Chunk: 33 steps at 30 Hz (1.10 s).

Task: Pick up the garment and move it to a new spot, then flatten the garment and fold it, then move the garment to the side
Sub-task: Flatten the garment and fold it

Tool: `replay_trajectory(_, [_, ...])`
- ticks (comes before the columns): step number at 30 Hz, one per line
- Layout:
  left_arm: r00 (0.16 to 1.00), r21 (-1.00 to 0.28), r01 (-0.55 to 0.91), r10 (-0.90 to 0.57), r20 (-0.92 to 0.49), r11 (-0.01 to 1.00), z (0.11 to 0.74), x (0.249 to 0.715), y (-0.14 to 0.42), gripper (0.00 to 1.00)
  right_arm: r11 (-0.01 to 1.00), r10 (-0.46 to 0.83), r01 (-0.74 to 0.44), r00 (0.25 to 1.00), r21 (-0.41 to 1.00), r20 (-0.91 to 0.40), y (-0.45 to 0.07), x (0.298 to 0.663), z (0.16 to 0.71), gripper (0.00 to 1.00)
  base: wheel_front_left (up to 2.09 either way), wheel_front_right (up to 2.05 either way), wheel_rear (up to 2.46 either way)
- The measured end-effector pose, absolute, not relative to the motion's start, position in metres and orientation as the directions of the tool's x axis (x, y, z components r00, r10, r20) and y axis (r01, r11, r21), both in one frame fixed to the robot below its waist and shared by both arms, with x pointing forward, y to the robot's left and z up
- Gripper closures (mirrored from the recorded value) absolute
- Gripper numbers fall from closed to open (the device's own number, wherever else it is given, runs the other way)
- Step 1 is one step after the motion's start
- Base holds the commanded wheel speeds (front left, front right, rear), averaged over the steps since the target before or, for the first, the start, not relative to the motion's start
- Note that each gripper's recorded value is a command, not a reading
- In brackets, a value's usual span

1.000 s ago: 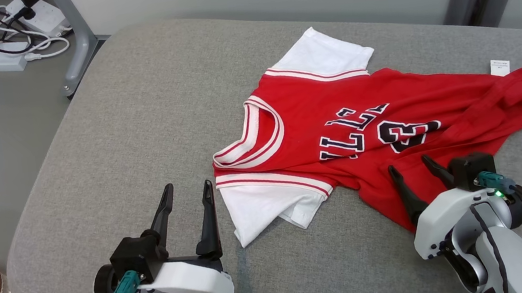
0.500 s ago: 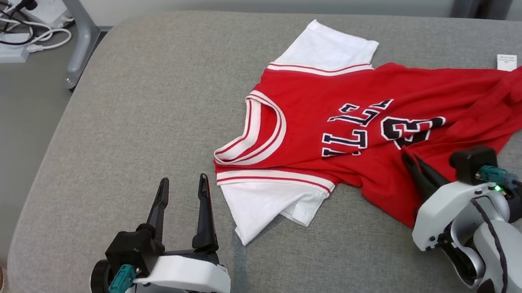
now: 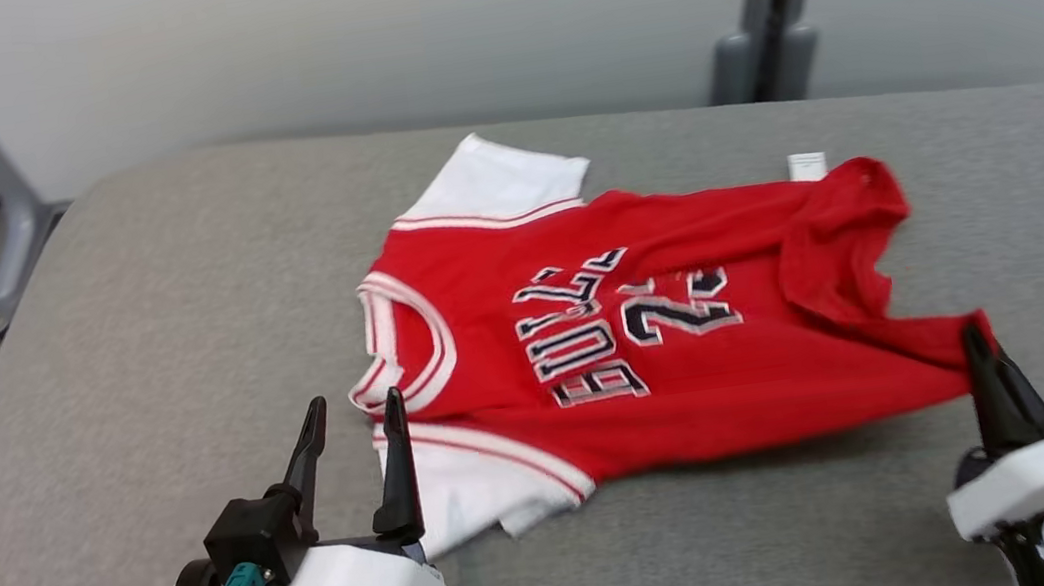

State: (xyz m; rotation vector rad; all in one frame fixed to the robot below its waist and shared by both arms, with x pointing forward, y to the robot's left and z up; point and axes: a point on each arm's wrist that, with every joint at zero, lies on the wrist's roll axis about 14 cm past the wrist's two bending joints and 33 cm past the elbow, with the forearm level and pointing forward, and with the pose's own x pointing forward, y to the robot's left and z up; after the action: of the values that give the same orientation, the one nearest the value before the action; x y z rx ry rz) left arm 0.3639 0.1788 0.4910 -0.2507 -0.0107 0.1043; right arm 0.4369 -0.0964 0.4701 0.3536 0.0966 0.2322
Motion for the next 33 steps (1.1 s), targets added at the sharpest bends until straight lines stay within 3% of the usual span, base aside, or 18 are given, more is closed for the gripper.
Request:
replay_trajectory(10, [0.998,-0.254,0.058,-0.051,0.034,0.966,0.502,0.379,0.128,0.0,0.867,-0.034,0.089,0.992,0.491,-0.119,-0.196,0.383,0.457,1.0,0.0,0.0,0.0])
replay_trajectory(11, [0.998,-0.254,0.066,-0.059,0.032,0.965,0.501,0.379,0.125,0.0,0.861,-0.048,0.111,0.989,0.496,-0.138,-0.201,0.378,0.452,0.8,0.0,0.0,0.0])
replay_trajectory(12, [0.997,-0.254,0.073,-0.067,0.031,0.965,0.501,0.379,0.122,0.0,0.858,-0.065,0.134,0.986,0.495,-0.154,-0.206,0.372,0.447,0.05,0.0,0.0,0.0])
replay_trajectory(13, [0.997,-0.253,0.08,-0.075,0.03,0.964,0.501,0.379,0.12,0.0,0.853,-0.081,0.155,0.983,0.499,-0.167,-0.211,0.368,0.443,0.0,0.0,0.0,0.0])
replay_trajectory(18, [0.995,-0.251,0.095,-0.088,0.038,0.963,0.503,0.379,0.115,0.0,0.862,-0.092,0.144,0.987,0.486,-0.13,-0.214,0.368,0.452,0.0,0.0,0.0,0.0])
replay_trajectory(27, [0.998,-0.258,0.066,-0.062,0.021,0.964,0.498,0.38,0.124,0.0,0.932,0.115,-0.147,0.987,0.33,0.115,-0.15,0.392,0.527,0.0,0.0,0.0,0.0])
replay_trajectory(33, [0.998,-0.265,0.054,-0.055,0.004,0.963,0.492,0.384,0.126,0.0,0.941,0.173,-0.207,0.974,0.268,0.145,-0.133,0.39,0.537,0.0,0.0,0.0,0.0])
